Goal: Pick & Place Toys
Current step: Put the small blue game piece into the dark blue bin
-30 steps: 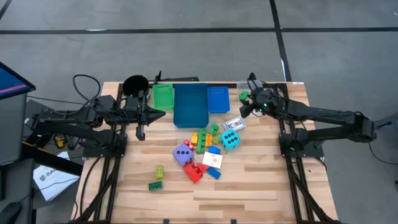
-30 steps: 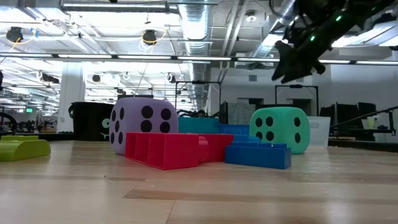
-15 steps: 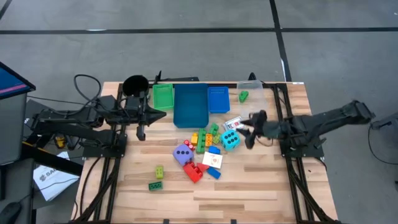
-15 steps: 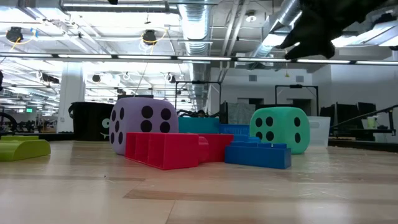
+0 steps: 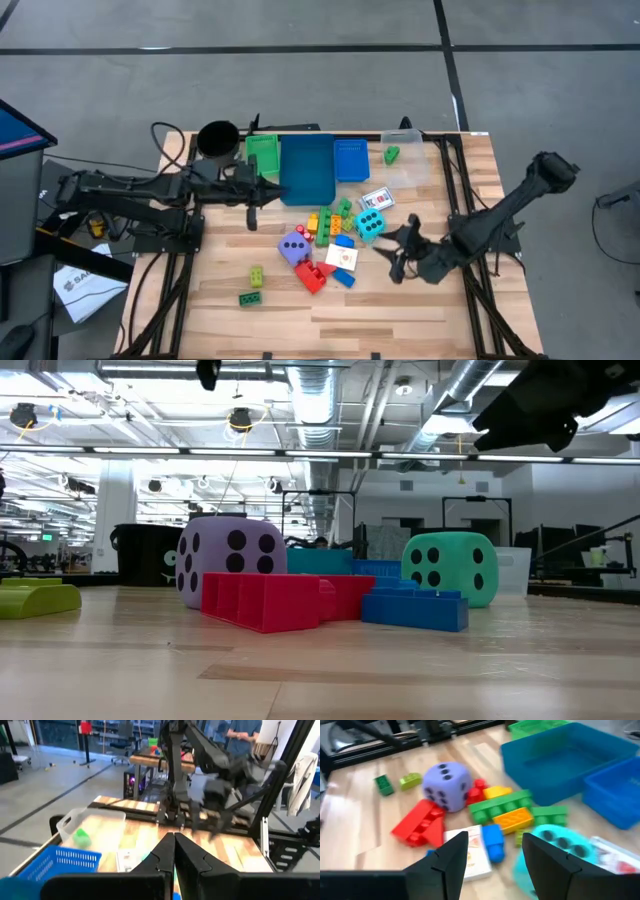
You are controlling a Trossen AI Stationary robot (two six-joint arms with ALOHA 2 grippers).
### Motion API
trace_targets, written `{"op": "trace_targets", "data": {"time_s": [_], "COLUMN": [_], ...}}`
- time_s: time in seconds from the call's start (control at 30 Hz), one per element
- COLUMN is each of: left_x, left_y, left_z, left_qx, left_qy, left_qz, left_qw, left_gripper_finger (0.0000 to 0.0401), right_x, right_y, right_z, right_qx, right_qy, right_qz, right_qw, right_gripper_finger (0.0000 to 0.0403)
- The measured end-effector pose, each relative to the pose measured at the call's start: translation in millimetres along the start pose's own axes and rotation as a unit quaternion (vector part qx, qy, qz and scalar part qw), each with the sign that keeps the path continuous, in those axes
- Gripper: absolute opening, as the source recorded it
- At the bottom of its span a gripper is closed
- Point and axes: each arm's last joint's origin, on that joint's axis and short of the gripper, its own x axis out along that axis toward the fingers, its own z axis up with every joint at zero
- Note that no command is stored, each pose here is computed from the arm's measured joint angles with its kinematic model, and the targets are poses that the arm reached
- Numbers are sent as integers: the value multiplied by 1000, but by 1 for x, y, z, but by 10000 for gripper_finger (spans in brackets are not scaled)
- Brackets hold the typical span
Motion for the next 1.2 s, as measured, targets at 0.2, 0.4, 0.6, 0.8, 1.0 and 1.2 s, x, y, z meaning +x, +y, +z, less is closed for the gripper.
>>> {"op": "trace_targets", "data": {"time_s": [0.2,0.4,0.6,0.8,1.0,1.2], "left_x": [-1,-19,-29,-29,-28,-28], "left_y": [-2,-2,-6,-7,-7,-7], "left_z": [18,32,36,35,35,35], "left_qx": [28,21,19,19,19,19], "left_qy": [-95,-144,-153,-152,-151,-152], "left_qz": [-5,-12,-24,-29,-29,-29], "left_qw": [995,989,988,988,988,988], "left_gripper_finger": [2,2,2,2,2,2], "right_x": [17,30,39,47,63,70], "right_y": [25,50,73,94,106,104], "right_z": [-20,-46,-85,-114,-121,-130], "right_qx": [3,15,-3,10,6,19], "right_qy": [-4,-18,-51,-74,-72,-59], "right_qz": [23,51,59,57,44,31], "right_qw": [1000,998,997,996,996,998], "right_gripper_finger": [185,186,181,171,150,138]}}
